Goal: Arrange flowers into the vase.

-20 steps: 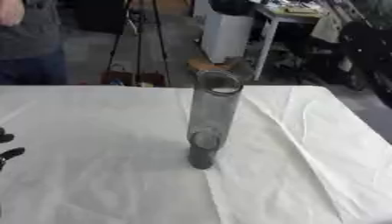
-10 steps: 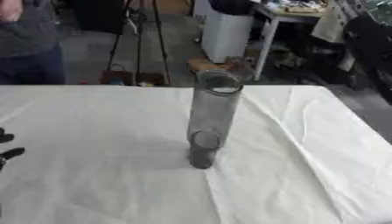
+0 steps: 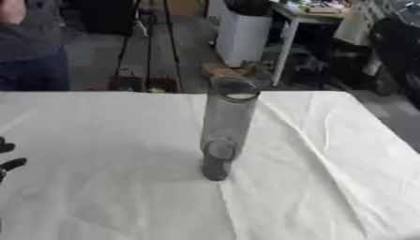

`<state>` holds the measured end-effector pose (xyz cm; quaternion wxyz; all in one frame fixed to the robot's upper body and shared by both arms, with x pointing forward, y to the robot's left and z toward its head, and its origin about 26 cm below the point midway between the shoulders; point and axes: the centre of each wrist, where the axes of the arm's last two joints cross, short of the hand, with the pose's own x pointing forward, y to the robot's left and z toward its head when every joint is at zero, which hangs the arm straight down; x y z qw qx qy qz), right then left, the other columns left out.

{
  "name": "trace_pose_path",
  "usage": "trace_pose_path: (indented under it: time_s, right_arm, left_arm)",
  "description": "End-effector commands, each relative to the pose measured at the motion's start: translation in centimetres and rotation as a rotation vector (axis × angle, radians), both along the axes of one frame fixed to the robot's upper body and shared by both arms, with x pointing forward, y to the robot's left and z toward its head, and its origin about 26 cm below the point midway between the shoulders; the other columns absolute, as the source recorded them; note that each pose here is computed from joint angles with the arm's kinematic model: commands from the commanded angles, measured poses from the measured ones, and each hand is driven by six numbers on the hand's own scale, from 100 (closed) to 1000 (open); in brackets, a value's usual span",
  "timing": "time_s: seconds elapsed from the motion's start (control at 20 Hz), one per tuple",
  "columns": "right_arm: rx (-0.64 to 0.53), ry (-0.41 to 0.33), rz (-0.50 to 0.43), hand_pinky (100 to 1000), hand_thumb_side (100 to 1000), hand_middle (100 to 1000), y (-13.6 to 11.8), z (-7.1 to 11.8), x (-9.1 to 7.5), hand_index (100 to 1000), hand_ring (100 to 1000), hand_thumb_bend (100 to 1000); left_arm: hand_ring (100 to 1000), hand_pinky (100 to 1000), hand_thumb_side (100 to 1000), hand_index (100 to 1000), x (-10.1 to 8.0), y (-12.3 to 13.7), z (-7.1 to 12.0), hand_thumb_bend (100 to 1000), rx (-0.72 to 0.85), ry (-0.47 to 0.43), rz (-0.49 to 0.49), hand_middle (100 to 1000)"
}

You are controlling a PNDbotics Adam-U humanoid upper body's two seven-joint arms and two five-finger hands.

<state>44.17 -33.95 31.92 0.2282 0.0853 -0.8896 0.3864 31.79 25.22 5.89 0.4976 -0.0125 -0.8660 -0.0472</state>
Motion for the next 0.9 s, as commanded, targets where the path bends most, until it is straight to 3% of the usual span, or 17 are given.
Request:
trace_pose_path:
  time_s: [0.05, 0.1, 0.2, 0.25, 0.35, 0.5, 0.55, 0.8, 0.9]
  right_arm:
    - [-0.329, -0.352, 0.189, 100, 1000, 100, 0.6, 1.3, -0.3, 100, 206, 100]
    - [-0.336, -0.35, 0.194, 100, 1000, 100, 0.8, 1.2, -0.3, 100, 209, 100]
    - [-0.346, -0.346, 0.204, 100, 1000, 196, 1.1, 1.0, -0.3, 103, 270, 100]
    - [-0.351, -0.343, 0.208, 100, 1000, 298, 1.2, 0.9, -0.3, 110, 341, 100]
    - [-0.36, -0.336, 0.215, 100, 1000, 384, 1.4, 0.6, -0.3, 117, 421, 100]
    - [-0.373, -0.327, 0.22, 100, 1000, 430, 1.5, 0.3, -0.2, 125, 460, 100]
    - [-0.375, -0.327, 0.221, 100, 1000, 481, 1.6, 0.3, -0.2, 135, 511, 100]
    - [-0.398, -0.334, 0.235, 100, 1000, 478, 2.0, 0.3, -0.5, 135, 510, 100]
    - [-0.433, -0.339, 0.25, 137, 1000, 437, 2.5, 0.4, -0.8, 138, 473, 100]
  left_arm:
    - [947, 708, 780, 793, 0.1, 0.3, 0.7, 956, 0.019, -0.023, -0.003, 655]
    - [947, 708, 780, 793, 0.1, 0.3, 0.7, 956, 0.019, -0.023, -0.002, 655]
    - [947, 708, 780, 793, 0.1, 0.3, 0.7, 956, 0.019, -0.022, -0.003, 655]
    - [947, 708, 779, 793, 0.1, 0.3, 0.7, 955, 0.019, -0.022, -0.003, 655]
    - [947, 708, 780, 794, 0.1, 0.3, 0.6, 954, 0.02, -0.021, -0.005, 655]
    - [947, 708, 780, 794, 0.1, 0.3, 0.6, 954, 0.02, -0.021, -0.005, 655]
    - [947, 708, 779, 794, 0.1, 0.3, 0.6, 954, 0.02, -0.02, -0.005, 655]
    - [947, 707, 779, 794, 0.1, 0.4, 0.6, 954, 0.02, -0.02, -0.005, 655]
    - [948, 708, 779, 794, 0.1, 0.4, 0.5, 953, 0.022, -0.018, -0.004, 656]
